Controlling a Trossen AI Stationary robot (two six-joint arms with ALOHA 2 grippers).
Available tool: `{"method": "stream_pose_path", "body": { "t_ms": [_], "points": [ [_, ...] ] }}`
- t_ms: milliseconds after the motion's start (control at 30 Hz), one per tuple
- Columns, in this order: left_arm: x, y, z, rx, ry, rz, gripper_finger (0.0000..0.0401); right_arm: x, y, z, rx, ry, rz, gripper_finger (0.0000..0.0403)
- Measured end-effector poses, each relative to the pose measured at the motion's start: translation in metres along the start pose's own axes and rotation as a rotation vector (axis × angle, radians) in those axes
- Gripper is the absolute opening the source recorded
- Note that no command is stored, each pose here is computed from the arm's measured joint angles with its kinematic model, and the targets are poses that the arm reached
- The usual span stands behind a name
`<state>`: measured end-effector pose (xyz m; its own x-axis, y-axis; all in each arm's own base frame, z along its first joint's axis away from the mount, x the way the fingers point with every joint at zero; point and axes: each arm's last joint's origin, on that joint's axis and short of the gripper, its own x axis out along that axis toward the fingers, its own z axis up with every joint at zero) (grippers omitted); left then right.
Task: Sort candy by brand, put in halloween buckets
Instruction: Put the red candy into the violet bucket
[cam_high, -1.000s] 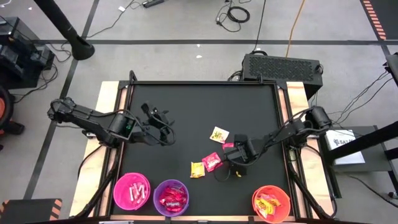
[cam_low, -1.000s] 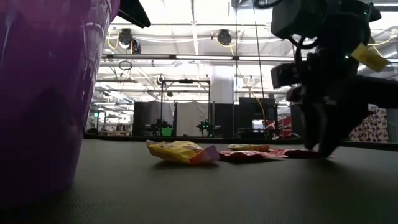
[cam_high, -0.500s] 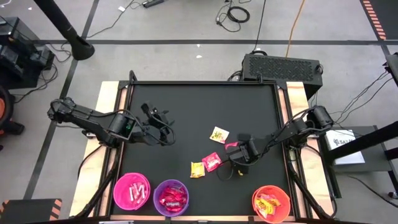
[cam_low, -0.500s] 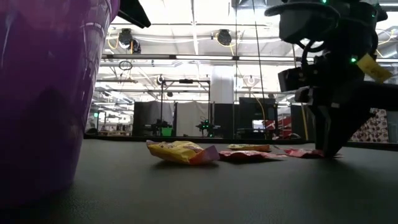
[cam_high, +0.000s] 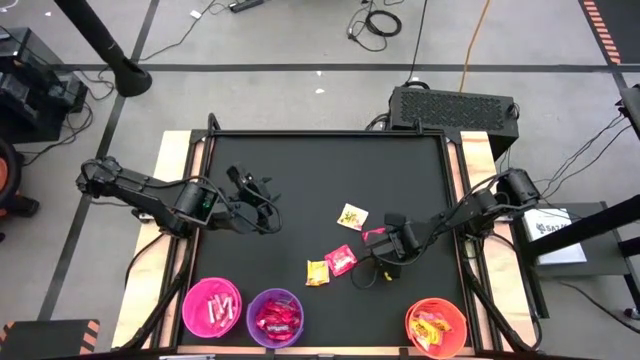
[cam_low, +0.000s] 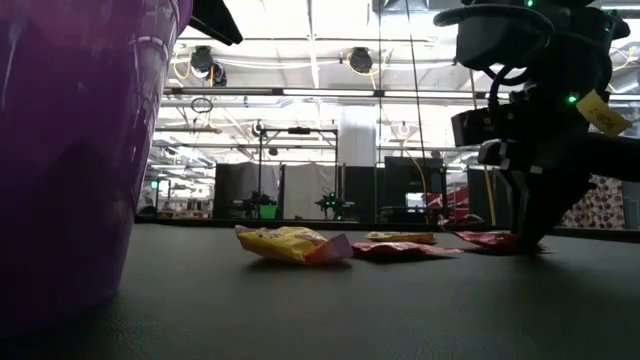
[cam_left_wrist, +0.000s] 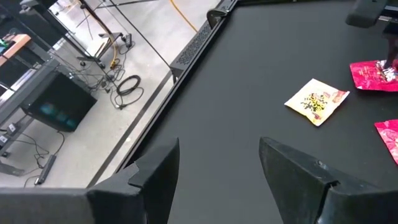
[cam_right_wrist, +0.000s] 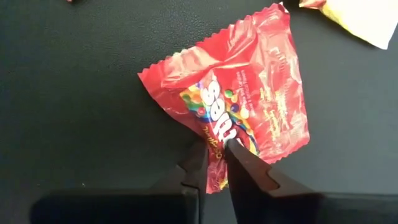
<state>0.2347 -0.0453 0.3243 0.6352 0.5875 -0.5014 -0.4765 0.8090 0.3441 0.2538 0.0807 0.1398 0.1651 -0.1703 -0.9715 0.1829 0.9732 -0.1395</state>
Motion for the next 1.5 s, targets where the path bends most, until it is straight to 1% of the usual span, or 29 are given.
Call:
{"method": "stream_pose_path", "body": {
  "t_ms": [200, 367, 467, 600, 700, 833, 900, 933, 967, 1033, 1100, 1167, 1233, 1333, 1500],
  "points": [
    [0.000, 0.000, 0.000, 0.000, 0.000, 0.000, 0.0228, -0.012, -0.002, 0.000, -0.001, -0.020, 0.039, 0.0040],
    [0.000, 0.000, 0.000, 0.000, 0.000, 0.000, 0.0228, -0.030, -0.004, 0.005, 0.010, -0.098, 0.073, 0.0040],
    [0.000, 0.000, 0.000, 0.000, -0.001, 0.000, 0.0228, -0.049, -0.005, 0.012, -0.002, -0.182, 0.109, 0.0040],
    [0.000, 0.000, 0.000, -0.001, -0.001, 0.000, 0.0228, -0.075, -0.005, 0.024, -0.055, -0.357, 0.168, 0.0040],
    [0.000, 0.000, 0.000, -0.002, -0.002, -0.001, 0.0228, -0.096, -0.005, 0.035, -0.141, -0.558, 0.211, 0.0040],
    [0.000, 0.000, 0.000, 0.005, -0.002, -0.001, 0.0228, -0.121, -0.009, 0.047, -0.267, -0.809, 0.205, 0.0040],
    [0.000, 0.000, 0.000, -0.003, -0.002, -0.001, 0.0228, -0.130, -0.012, 0.049, -0.291, -0.883, 0.192, 0.0040],
    [0.000, 0.000, 0.000, -0.010, -0.002, -0.001, 0.0228, -0.132, -0.014, 0.049, -0.287, -0.892, 0.191, 0.0040],
    [0.000, 0.000, 0.000, -0.021, -0.002, -0.002, 0.0228, -0.133, -0.016, 0.047, -0.270, -0.879, 0.195, 0.0040],
    [0.000, -0.001, 0.000, -0.044, 0.008, -0.030, 0.0228, -0.128, -0.018, 0.040, -0.214, -0.788, 0.209, 0.0040],
    [0.002, -0.003, -0.004, -0.045, 0.024, -0.060, 0.0228, -0.118, -0.020, 0.031, -0.141, -0.637, 0.211, 0.0040],
    [0.004, -0.005, -0.008, -0.032, 0.037, -0.064, 0.0228, -0.104, -0.019, 0.024, -0.051, -0.486, 0.208, 0.0044],
    [0.006, -0.005, -0.011, -0.027, 0.044, -0.060, 0.0228, -0.090, -0.014, 0.020, -0.009, -0.356, 0.210, 0.0055],
    [0.008, -0.004, -0.011, -0.033, 0.049, -0.049, 0.0228, -0.072, -0.003, 0.019, -0.006, -0.265, 0.206, 0.0092],
    [0.008, -0.003, -0.011, -0.035, 0.048, -0.049, 0.0228, -0.042, 0.008, 0.022, -0.064, -0.161, 0.156, 0.0178]
  ]
}}
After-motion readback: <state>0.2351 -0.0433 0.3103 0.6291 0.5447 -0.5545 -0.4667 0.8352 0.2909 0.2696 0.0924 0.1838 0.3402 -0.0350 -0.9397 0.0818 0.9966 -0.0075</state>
